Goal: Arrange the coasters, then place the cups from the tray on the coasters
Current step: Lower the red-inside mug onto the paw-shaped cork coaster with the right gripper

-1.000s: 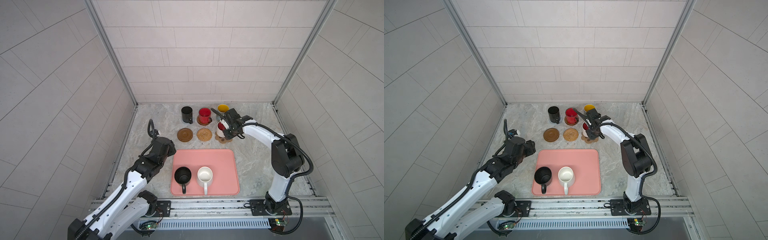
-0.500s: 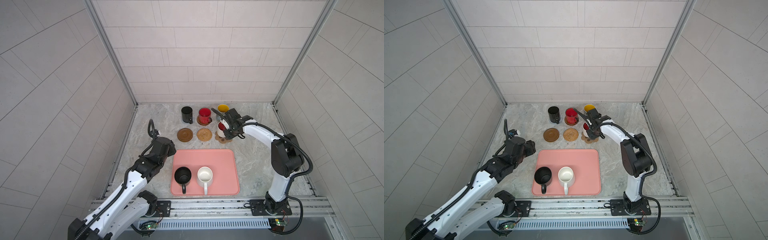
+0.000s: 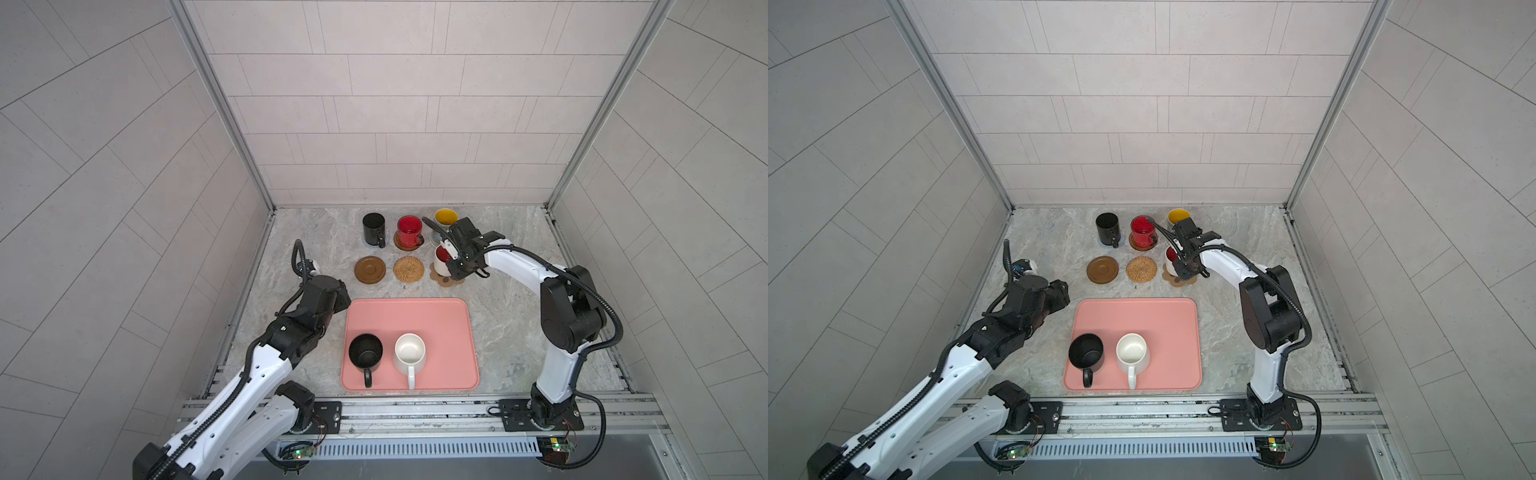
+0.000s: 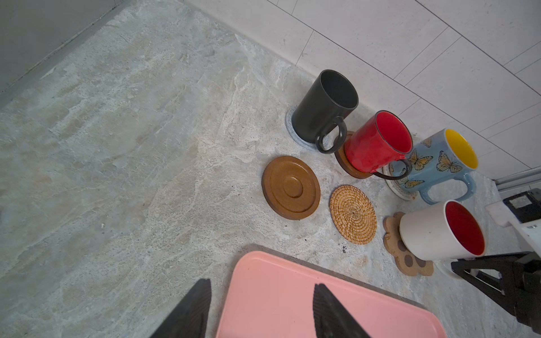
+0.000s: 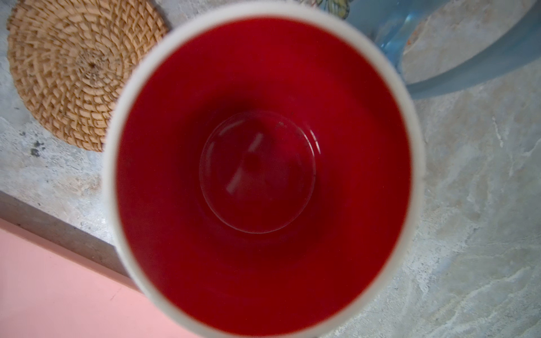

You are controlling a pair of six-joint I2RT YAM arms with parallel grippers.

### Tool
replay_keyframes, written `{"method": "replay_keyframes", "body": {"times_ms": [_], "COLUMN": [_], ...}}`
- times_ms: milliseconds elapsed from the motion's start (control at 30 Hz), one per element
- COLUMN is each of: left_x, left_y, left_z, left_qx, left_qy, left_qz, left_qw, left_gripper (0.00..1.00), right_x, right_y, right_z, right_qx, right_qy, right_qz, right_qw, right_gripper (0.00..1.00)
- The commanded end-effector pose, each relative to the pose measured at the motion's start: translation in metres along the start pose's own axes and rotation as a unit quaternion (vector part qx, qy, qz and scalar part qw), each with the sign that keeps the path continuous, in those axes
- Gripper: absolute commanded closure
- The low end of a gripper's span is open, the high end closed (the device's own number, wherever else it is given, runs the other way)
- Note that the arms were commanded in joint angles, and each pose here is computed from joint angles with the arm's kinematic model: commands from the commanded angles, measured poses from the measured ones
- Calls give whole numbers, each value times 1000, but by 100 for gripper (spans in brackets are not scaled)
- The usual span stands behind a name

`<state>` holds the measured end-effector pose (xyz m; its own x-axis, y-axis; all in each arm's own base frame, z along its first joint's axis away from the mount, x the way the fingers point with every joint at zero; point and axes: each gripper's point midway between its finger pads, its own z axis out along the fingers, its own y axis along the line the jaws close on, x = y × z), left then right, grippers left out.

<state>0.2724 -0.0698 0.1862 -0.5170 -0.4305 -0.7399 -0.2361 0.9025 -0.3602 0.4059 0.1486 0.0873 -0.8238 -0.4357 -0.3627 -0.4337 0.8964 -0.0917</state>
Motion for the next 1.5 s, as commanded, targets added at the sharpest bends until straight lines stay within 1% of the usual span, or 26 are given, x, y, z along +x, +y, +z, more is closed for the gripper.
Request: {"method": "replay_keyframes", "body": {"times_ms": [0,633,1033,1067,1367,1467], "left_x": [2,2,3,-1,-1,-1], "left_y": [11,12,14,13,14,14], "left_z": [-1,-3,-3,-9,-11,-11], "left_qx": [-18,-20,-24,-16,-15,-15], "left_qy": [-4,-4,-1,-10,-10,-11], "left_qz": [-8,-9,-8,-13,-15,-15], "left_qw": [1000,1000,1000,1000,1000,1000], "left_gripper": [38,38,38,38,38,38], "right_x": [-21,-13,0,0,6,6], "right_y": [-4,-5,-3,-4,-5,-3], "right_z": [-9,0,8,8,13,13], "right_qx": [3,5,1,1,1,-2], "right_qy": [-33,-21,-6,-5,3,3], "right_qz": [-9,-13,-21,-20,-19,-19], "right_qw": [999,1000,1000,1000,1000,1000], "right_gripper": [91,91,91,91,88,84]}}
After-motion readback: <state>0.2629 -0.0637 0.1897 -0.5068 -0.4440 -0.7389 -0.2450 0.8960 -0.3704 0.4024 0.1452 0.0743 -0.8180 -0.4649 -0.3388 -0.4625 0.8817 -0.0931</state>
